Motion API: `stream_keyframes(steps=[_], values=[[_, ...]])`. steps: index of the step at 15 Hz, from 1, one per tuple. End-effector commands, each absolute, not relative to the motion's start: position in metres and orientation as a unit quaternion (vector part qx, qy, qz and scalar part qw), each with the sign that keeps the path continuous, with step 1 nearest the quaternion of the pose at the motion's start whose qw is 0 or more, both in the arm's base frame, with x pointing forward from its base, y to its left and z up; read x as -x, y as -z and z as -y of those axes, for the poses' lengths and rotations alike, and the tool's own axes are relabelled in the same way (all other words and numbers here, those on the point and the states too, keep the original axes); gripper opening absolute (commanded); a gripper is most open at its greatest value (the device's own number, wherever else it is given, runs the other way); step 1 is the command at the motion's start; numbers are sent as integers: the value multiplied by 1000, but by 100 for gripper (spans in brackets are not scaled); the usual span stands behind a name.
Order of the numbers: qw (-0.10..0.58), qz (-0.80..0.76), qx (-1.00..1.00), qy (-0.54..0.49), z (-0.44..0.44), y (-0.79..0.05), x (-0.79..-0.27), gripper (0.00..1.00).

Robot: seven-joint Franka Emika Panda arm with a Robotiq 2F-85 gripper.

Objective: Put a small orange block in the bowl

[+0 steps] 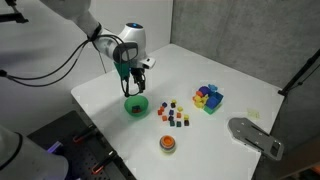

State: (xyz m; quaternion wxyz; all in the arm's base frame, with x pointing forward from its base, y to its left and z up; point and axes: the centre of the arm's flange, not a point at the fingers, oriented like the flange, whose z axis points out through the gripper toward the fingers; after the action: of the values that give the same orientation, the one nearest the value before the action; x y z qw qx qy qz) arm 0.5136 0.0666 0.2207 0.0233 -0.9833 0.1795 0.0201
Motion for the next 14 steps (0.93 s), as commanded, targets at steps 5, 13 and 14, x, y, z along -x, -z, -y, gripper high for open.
stream_keyframes(steps=[5,13,14], values=[[21,-123,992,-19,-54,-296,-501,100],[-16,-88,996,1,-16,-368,-490,100],[-17,-85,996,0,-11,-376,-487,100]])
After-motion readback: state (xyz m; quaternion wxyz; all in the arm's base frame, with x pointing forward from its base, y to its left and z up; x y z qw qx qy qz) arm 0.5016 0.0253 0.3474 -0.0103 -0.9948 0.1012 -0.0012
